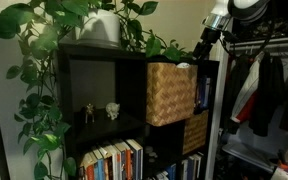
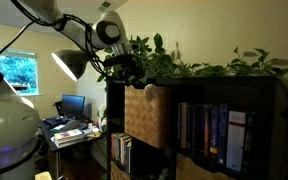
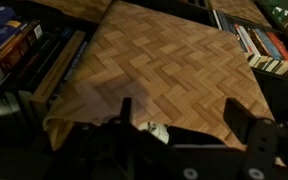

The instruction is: Pull out the upper storage box, put the plush toys in it and push it back in

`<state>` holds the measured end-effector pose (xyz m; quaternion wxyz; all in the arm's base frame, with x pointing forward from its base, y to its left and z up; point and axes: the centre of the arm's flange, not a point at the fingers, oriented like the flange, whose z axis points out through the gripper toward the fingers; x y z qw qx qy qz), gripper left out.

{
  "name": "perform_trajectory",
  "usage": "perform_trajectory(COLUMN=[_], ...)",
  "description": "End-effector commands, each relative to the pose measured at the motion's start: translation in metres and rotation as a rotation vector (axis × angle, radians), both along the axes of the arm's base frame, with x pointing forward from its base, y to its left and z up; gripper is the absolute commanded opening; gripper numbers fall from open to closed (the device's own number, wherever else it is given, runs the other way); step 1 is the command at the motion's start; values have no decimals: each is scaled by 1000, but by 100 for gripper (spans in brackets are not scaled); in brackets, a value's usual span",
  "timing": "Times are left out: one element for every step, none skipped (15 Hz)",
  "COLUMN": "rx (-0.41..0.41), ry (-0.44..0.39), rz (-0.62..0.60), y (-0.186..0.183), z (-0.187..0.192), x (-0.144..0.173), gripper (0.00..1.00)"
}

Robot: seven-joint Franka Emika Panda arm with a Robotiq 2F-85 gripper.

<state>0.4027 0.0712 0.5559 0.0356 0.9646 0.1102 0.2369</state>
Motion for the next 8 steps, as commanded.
perform_trajectory(rx=[50,58,63,62,64,69,72,74], ry=[-41,-54,-84,-111,-134,-154,-169,-177], rz=[-25,-23,-18,-14,-9,-7,-6,-9], y=[-1,-1,-1,-1,-2,-2,-3,-4], z=[-29,-33,-37,-39,-41,-43,-46,-48], x=[-11,-11,-8,-6,-3,0,3,6], gripper=[63,55,49,41,35,30,22,16])
